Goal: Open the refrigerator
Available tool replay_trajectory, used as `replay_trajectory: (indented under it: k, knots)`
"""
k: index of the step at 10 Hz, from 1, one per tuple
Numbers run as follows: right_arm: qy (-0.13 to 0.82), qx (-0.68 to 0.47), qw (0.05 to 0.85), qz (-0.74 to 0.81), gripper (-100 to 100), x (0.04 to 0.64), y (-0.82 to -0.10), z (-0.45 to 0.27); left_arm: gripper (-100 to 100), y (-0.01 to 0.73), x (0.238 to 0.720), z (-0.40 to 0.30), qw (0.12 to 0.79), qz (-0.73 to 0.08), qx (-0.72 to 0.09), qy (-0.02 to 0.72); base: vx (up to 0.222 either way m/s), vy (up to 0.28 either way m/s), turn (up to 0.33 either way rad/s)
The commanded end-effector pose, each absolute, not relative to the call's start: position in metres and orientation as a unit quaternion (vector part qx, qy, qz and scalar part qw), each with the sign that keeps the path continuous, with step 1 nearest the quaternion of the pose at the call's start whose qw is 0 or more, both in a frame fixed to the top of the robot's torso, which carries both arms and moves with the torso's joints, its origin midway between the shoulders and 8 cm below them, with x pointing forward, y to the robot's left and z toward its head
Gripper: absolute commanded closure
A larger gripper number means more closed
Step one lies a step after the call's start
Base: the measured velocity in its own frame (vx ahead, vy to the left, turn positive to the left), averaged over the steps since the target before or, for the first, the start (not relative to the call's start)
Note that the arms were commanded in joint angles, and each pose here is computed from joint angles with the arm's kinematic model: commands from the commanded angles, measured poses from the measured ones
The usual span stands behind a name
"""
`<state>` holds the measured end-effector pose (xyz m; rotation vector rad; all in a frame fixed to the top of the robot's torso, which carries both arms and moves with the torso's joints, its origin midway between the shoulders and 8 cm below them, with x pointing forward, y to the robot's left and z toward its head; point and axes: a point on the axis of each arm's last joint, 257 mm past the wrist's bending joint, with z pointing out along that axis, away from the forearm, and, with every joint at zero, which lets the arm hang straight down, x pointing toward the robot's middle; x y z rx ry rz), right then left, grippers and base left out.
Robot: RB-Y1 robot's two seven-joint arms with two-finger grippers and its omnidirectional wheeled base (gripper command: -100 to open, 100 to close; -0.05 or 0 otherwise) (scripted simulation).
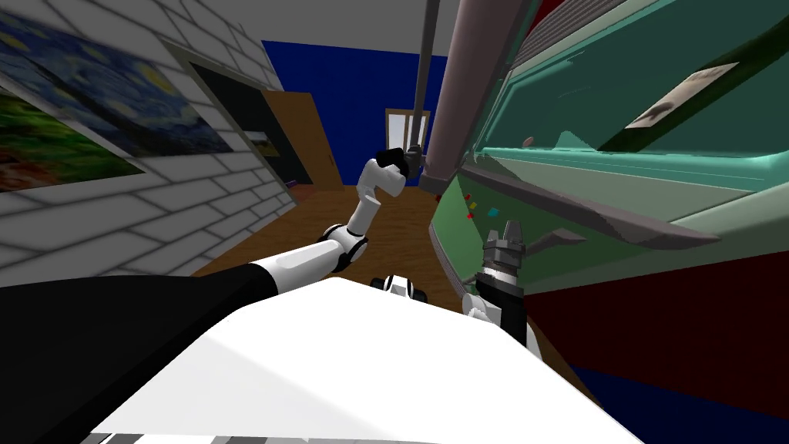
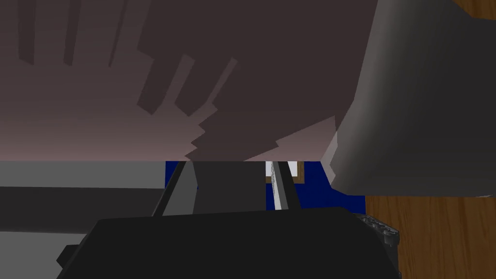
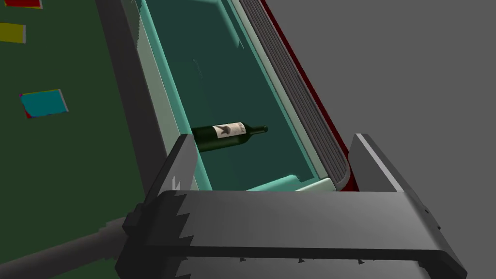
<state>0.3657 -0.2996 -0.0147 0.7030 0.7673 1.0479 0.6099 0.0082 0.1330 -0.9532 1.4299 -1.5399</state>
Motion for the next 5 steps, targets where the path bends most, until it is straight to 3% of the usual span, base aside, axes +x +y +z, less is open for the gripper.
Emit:
replay_trajectory:
  k: [1, 3, 5]
  knots:
    - [0.350, 0.320, 0.740, 0.478, 0, 0.366, -0.300, -0.015, 100, -0.006, 0.603, 0.145, 0.398, -0.623, -0.362, 0.568, 0.096, 0.283, -0.069]
    - [0.350, 0.320, 0.740, 0.478, 0, 0.366, -0.299, -0.015, 100, -0.008, 0.604, 0.138, 0.394, -0.620, -0.364, 0.573, 0.067, 0.200, -0.051]
    - [0.350, 0.320, 0.739, 0.478, 0, 0.366, -0.299, -0.015, 100, -0.023, 0.595, 0.141, 0.382, -0.629, -0.351, 0.579, 0.135, 0.182, -0.068]
